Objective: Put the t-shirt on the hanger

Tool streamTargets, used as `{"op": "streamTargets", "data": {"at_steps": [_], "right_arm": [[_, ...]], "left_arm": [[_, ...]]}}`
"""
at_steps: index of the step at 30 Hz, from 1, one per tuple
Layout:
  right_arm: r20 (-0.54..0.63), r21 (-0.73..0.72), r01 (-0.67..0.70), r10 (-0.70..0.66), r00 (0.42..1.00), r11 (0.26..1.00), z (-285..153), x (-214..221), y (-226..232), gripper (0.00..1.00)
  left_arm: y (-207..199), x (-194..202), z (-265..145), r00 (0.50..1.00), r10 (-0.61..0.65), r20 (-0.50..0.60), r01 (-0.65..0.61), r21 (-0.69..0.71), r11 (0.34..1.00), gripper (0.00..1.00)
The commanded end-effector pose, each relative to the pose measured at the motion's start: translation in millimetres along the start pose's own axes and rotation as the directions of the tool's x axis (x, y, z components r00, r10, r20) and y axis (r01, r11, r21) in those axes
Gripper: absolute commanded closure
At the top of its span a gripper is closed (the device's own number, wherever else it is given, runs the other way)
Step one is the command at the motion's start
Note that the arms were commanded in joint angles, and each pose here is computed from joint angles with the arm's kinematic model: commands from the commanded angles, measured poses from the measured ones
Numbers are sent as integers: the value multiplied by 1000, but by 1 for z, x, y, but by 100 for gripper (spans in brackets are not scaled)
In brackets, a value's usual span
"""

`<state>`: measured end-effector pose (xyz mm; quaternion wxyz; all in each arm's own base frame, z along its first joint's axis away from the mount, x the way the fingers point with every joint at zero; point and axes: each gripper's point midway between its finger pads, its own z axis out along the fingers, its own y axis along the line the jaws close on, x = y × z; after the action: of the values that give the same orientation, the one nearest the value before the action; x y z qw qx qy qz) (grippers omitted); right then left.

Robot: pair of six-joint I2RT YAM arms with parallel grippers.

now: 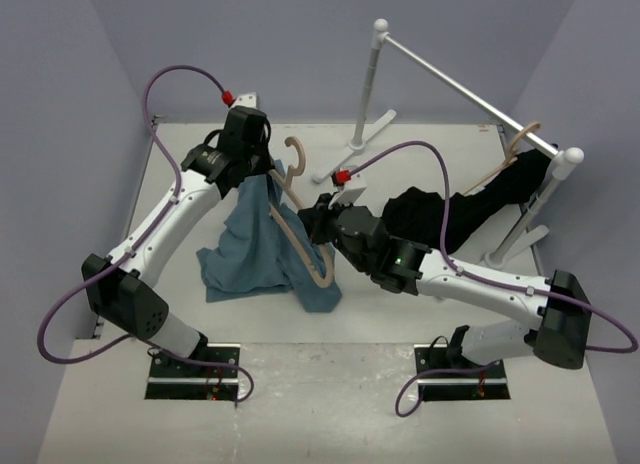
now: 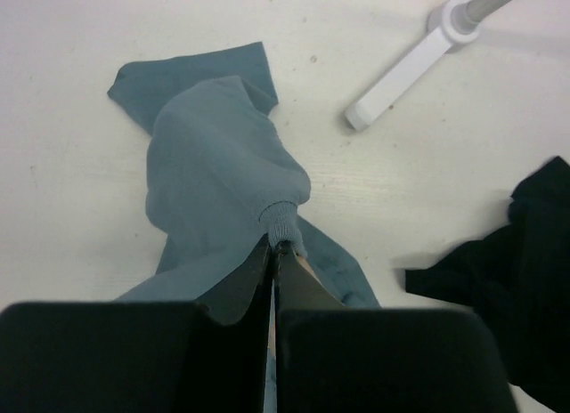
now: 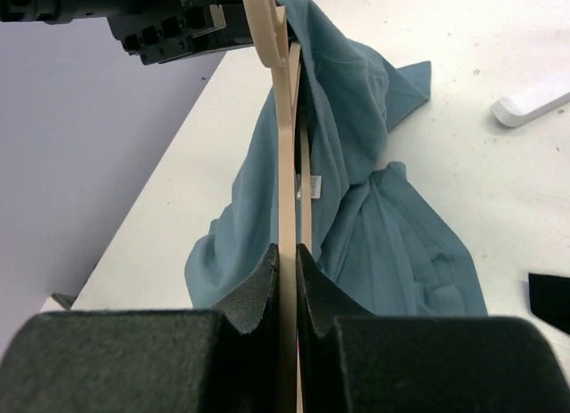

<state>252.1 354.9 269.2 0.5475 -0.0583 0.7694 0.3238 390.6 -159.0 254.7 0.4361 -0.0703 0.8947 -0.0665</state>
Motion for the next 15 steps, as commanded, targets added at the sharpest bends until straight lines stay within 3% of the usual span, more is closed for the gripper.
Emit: {"op": "streamTargets", "data": {"at_steps": [1, 8, 15], "right_arm": [[176, 2, -16, 16, 984, 1000, 20, -34, 15, 100], [314, -1, -57, 54, 948, 998, 34, -74, 23, 100], [365, -149, 21, 36, 930, 989, 37, -100, 49, 100]], "left_arm": [[-26, -22, -31, 995, -77, 60, 66, 176, 982, 100], [-26, -29, -75, 990, -105, 98, 74, 273, 959, 100], [-38, -51, -108, 984, -110, 138, 53, 362, 931, 100]]}}
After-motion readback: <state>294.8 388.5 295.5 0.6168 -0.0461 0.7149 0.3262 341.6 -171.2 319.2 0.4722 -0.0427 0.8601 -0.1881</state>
